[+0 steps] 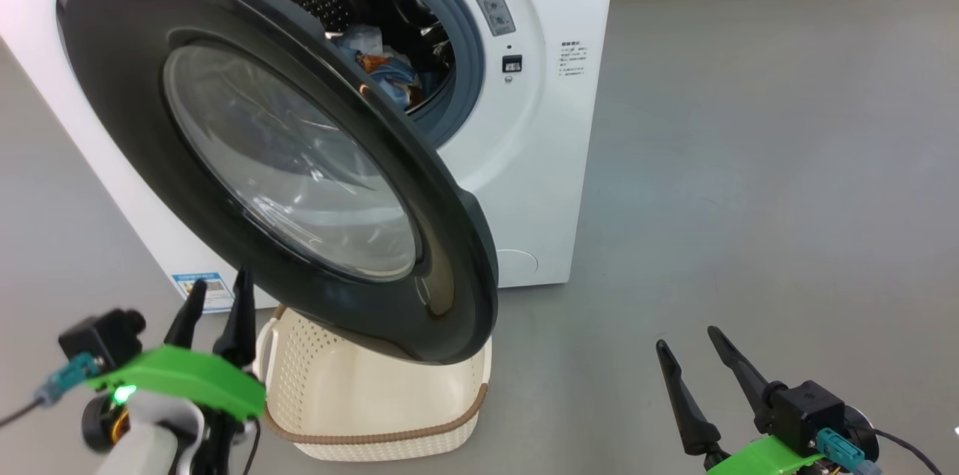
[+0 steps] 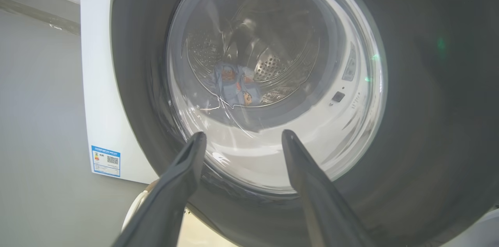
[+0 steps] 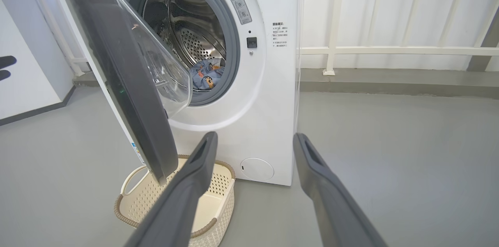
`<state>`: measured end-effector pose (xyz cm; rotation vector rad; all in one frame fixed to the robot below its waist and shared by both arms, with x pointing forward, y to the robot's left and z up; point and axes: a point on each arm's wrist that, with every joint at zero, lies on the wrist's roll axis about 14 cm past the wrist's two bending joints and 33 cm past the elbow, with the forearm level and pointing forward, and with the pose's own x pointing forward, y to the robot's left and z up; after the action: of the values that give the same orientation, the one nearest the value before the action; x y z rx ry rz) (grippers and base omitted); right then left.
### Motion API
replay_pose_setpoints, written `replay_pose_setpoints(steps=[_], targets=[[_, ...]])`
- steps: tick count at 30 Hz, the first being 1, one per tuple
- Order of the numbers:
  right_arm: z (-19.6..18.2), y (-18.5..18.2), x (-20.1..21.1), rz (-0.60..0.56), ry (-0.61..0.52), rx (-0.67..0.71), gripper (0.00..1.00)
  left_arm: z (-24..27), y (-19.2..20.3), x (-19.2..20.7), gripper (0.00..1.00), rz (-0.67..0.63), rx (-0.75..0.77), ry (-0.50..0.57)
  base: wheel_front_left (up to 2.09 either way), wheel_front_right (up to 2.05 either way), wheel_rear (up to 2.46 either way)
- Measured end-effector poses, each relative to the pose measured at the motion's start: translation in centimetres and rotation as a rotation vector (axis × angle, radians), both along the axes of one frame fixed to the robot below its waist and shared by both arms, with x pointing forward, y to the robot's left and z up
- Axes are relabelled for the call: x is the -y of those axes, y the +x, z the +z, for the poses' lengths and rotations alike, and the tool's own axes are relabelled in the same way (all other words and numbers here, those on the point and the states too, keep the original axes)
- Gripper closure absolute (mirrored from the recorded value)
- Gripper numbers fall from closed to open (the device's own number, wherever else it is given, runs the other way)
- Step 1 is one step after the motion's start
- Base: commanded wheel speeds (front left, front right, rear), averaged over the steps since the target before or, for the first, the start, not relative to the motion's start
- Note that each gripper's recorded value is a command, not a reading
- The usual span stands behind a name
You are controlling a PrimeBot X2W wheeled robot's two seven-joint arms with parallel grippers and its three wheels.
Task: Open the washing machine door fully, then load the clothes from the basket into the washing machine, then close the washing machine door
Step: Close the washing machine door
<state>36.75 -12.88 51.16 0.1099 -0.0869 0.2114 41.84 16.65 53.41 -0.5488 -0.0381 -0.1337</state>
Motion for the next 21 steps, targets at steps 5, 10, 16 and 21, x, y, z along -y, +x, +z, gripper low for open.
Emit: replay_pose_setpoints(steps=[5, 10, 16, 21], targets=[[0.0, 0.1, 0.0, 0.001, 0.000, 0.001, 0.00, -1.9, -1.2, -1.6, 0.00, 0.057, -0.034, 0.097, 0.00, 0.00, 0.00], [0.0, 0.2, -0.1, 0.002, 0.001, -0.001, 0.00, -2.0, -2.8, -4.1, 0.00, 0.135, -0.009, 0.205, 0.00, 0.00, 0.00], [0.1, 0.3, 0.2, -0.007, 0.002, 0.002, 0.00, -3.5, -5.4, -6.2, 0.00, 0.218, -0.037, 0.284, 0.00, 0.00, 0.00], [0.0, 0.4, 0.3, -0.011, 0.002, 0.001, 0.00, -4.3, -6.7, -6.5, 0.00, 0.221, -0.046, 0.336, 0.00, 0.00, 0.00]])
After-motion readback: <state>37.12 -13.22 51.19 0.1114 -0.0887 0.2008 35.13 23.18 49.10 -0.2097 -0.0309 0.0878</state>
